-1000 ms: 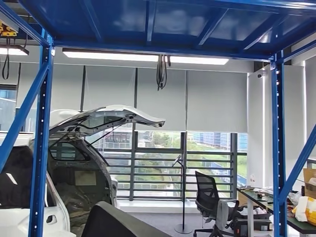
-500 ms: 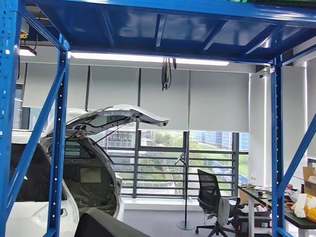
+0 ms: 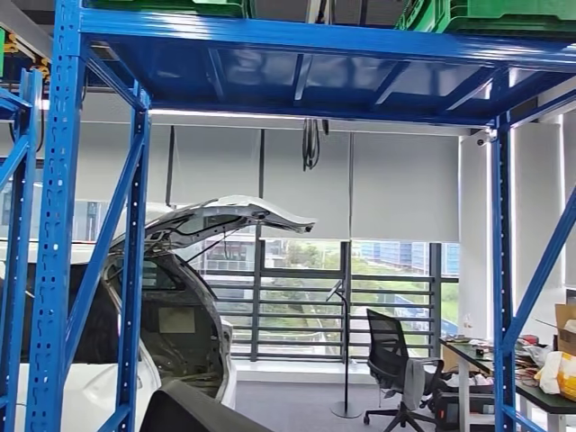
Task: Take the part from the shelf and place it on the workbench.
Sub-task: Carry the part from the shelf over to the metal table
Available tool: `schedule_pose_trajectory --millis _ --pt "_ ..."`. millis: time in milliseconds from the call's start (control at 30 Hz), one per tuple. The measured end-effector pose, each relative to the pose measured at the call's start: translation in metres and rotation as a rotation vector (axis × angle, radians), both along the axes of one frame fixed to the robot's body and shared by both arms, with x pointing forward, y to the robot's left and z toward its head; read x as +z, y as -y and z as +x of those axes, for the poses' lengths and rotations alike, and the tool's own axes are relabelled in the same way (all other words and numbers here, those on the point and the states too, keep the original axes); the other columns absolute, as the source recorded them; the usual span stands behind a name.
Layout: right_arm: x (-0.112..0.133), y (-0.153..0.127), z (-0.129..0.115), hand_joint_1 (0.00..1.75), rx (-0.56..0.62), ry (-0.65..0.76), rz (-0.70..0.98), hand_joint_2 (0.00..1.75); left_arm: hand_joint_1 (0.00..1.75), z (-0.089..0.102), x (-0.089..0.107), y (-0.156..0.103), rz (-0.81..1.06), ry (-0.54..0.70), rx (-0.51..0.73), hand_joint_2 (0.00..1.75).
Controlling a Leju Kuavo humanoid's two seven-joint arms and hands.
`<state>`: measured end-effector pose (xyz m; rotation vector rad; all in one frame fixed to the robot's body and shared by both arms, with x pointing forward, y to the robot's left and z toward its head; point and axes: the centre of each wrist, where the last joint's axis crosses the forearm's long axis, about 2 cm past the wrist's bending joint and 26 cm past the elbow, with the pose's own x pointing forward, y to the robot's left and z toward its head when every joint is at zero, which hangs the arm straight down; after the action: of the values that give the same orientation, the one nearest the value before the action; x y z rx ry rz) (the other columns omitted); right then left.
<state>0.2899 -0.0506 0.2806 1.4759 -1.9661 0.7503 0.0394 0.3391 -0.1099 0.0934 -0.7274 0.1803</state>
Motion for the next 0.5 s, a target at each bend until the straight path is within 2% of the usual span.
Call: schedule_pose_trajectory --millis 500 --pt "0.0008 -0.0011 -0.0019 1.75 0.006 0.000 0.007 1.75 0.00 0.0027 0.0004 -0.0010 0.005 0.003 -0.012 1.75"
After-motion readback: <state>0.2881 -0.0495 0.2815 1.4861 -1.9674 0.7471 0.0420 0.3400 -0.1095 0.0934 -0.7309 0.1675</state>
